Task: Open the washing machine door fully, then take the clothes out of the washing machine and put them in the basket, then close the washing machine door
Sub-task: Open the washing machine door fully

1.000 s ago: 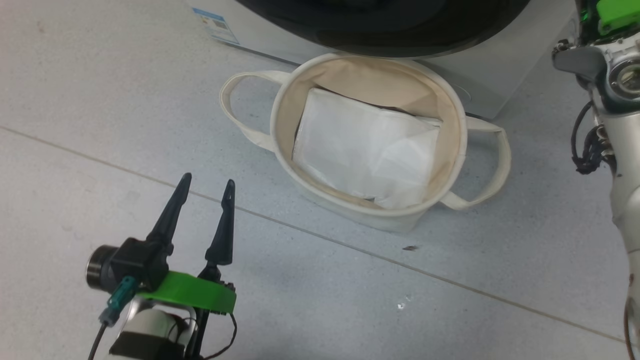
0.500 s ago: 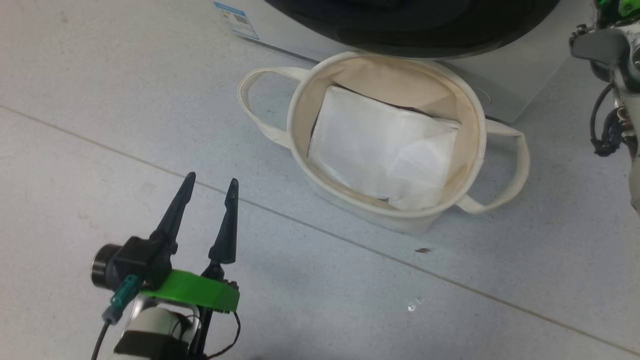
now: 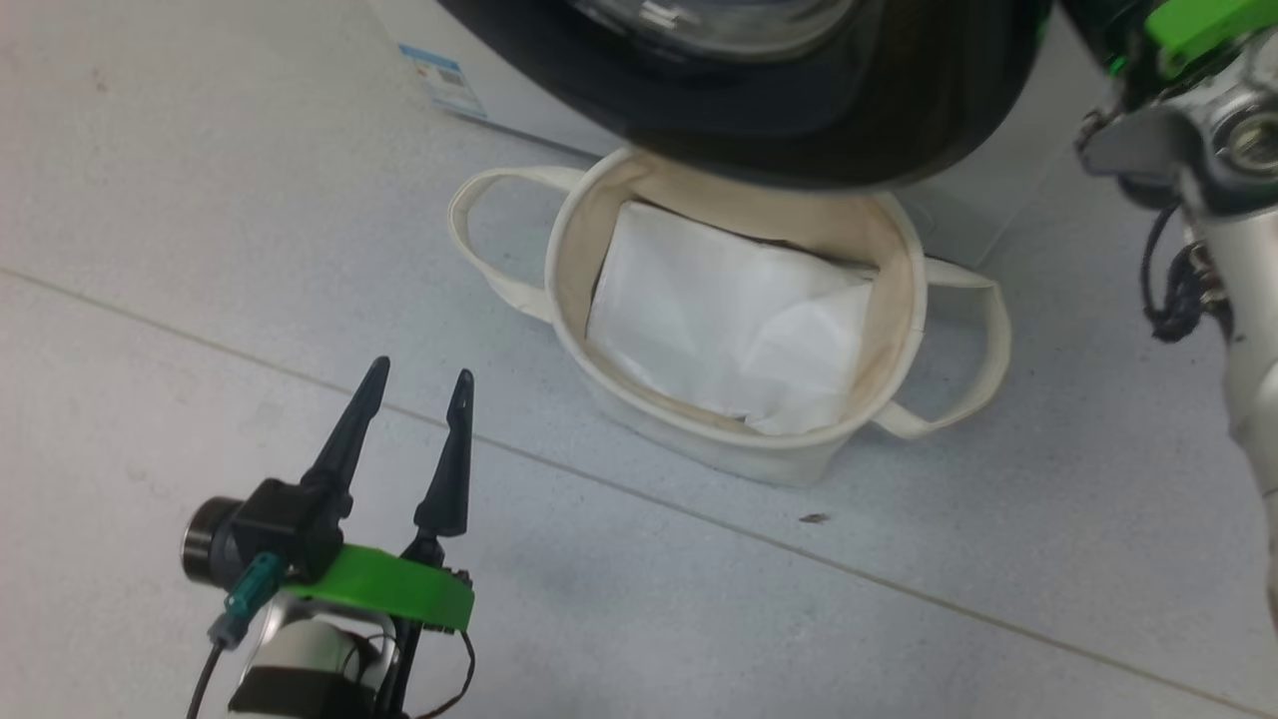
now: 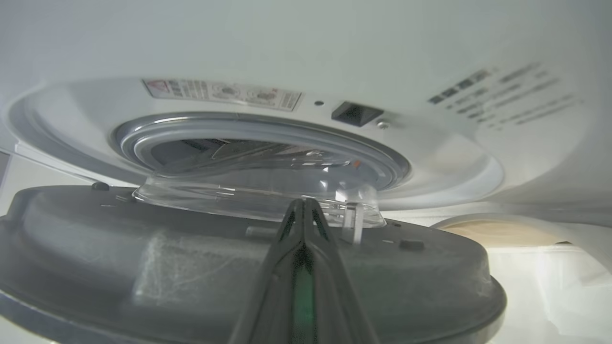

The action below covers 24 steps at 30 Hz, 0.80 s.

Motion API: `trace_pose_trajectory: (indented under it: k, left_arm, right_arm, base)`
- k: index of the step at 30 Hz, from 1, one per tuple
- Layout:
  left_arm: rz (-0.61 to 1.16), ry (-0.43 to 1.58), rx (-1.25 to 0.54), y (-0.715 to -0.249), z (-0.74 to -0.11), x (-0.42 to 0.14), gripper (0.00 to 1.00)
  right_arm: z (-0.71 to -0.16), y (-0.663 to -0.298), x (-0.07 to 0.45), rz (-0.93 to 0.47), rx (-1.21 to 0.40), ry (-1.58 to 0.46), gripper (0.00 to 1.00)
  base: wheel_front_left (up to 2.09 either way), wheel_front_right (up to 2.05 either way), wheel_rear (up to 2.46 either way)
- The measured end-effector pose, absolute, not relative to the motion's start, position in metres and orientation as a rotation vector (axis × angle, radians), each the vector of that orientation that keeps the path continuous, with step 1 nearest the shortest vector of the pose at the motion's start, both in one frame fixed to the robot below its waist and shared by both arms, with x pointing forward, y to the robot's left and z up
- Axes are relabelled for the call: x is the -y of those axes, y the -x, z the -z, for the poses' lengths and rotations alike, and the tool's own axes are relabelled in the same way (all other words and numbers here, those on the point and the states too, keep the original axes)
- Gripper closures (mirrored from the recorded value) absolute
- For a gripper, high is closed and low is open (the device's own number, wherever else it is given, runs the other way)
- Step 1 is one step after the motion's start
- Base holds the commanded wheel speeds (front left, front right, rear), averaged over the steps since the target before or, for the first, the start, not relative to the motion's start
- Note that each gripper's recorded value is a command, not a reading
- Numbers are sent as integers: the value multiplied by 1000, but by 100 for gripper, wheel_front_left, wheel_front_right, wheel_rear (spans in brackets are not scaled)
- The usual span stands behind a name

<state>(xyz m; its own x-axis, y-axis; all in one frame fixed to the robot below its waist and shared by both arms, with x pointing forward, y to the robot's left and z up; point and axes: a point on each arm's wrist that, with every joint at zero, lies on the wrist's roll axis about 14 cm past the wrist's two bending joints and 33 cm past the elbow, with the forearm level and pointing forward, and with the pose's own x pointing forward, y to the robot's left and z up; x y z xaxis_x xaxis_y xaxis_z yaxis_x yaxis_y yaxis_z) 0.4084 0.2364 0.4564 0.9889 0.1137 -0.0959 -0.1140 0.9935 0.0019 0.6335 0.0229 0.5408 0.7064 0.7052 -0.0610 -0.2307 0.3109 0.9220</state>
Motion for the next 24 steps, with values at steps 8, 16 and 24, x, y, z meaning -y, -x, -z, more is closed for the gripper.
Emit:
trace_pose_trajectory:
  k: [8,16,24]
  left_arm:
    - [-89,15,-78,-401,-464,-228,0]
    - [-108,31,-81,-380,-465,-231,0]
    - [-153,49,-70,-353,-470,-242,0]
  right_arm:
    - [-544,-573,-52,-794,-628,-1017,100]
    - [-543,-499,-92,-935,-728,-969,100]
    - [-544,-430,-134,-1053,-819,-958,100]
  base:
    - [0,0,0]
    - [0,0,0]
    - [0,0,0]
